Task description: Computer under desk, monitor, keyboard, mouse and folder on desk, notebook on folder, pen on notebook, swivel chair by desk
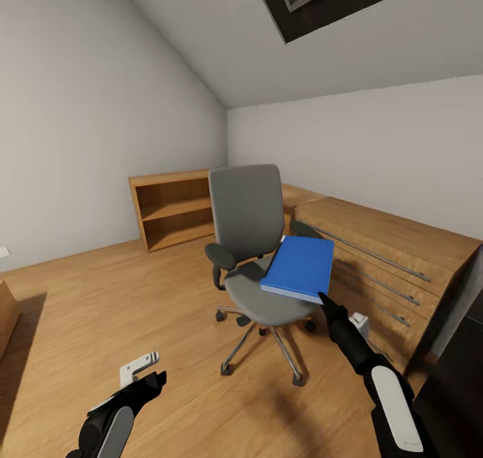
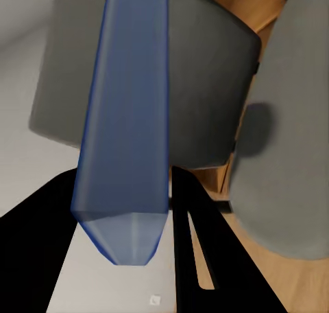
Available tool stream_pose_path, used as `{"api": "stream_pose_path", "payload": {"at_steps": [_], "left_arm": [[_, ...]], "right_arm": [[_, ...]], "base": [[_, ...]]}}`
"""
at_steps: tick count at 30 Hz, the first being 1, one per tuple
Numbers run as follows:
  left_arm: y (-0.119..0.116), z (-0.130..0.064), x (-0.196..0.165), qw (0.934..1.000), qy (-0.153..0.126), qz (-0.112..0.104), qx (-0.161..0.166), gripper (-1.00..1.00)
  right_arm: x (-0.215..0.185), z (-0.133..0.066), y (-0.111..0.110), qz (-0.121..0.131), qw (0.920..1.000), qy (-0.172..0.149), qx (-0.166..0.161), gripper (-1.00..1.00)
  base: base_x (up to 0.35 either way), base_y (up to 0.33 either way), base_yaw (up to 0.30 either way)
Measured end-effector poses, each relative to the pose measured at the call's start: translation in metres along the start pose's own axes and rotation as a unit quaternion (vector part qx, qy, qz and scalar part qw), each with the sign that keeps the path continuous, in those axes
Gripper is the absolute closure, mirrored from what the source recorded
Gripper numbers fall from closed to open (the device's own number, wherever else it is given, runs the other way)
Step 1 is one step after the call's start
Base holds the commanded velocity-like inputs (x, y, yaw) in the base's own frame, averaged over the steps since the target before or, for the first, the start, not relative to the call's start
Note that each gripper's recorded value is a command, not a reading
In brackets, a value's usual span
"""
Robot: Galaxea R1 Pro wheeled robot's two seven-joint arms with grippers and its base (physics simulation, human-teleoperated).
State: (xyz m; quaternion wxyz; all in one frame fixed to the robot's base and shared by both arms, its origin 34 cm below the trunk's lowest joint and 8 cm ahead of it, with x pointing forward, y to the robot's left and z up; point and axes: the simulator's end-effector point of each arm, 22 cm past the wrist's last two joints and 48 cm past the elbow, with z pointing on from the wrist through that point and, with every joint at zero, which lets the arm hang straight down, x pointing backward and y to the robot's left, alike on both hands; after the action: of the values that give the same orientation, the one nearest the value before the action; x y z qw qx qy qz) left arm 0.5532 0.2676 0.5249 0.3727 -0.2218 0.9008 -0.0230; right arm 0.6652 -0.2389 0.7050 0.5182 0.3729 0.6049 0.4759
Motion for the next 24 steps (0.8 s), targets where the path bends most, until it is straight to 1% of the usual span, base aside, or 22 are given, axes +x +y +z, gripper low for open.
{"api": "stream_pose_path", "payload": {"at_steps": [4,7,12,20,24], "left_arm": [[-0.003,-0.005,-0.006,1.0000,0.001,0.000,0.000,-1.00],[-0.005,-0.008,-0.011,1.0000,0.001,0.000,0.001,-1.00],[-0.007,-0.014,-0.020,1.0000,0.001,-0.002,0.001,-1.00],[-0.011,-0.024,-0.034,1.0000,0.002,-0.002,0.000,-1.00],[-0.013,-0.029,-0.040,1.0000,0.002,-0.002,0.000,-1.00]], "right_arm": [[-0.005,-0.003,0.016,-0.004,0.9999,-0.005,-0.008,1.00],[-0.009,-0.006,0.026,-0.008,0.9999,-0.007,-0.012,1.00],[-0.012,-0.006,0.040,-0.008,0.9998,-0.009,-0.016,1.00],[-0.019,-0.003,0.059,0.004,0.9996,-0.014,-0.024,1.00],[-0.021,-0.002,0.068,0.004,0.9996,-0.014,-0.025,1.00]], "base": [[-0.029,0.000,0.000],[-0.156,0.000,0.000],[-0.301,0.000,0.000],[-0.333,0.000,0.000],[-0.336,0.000,0.000]]}}
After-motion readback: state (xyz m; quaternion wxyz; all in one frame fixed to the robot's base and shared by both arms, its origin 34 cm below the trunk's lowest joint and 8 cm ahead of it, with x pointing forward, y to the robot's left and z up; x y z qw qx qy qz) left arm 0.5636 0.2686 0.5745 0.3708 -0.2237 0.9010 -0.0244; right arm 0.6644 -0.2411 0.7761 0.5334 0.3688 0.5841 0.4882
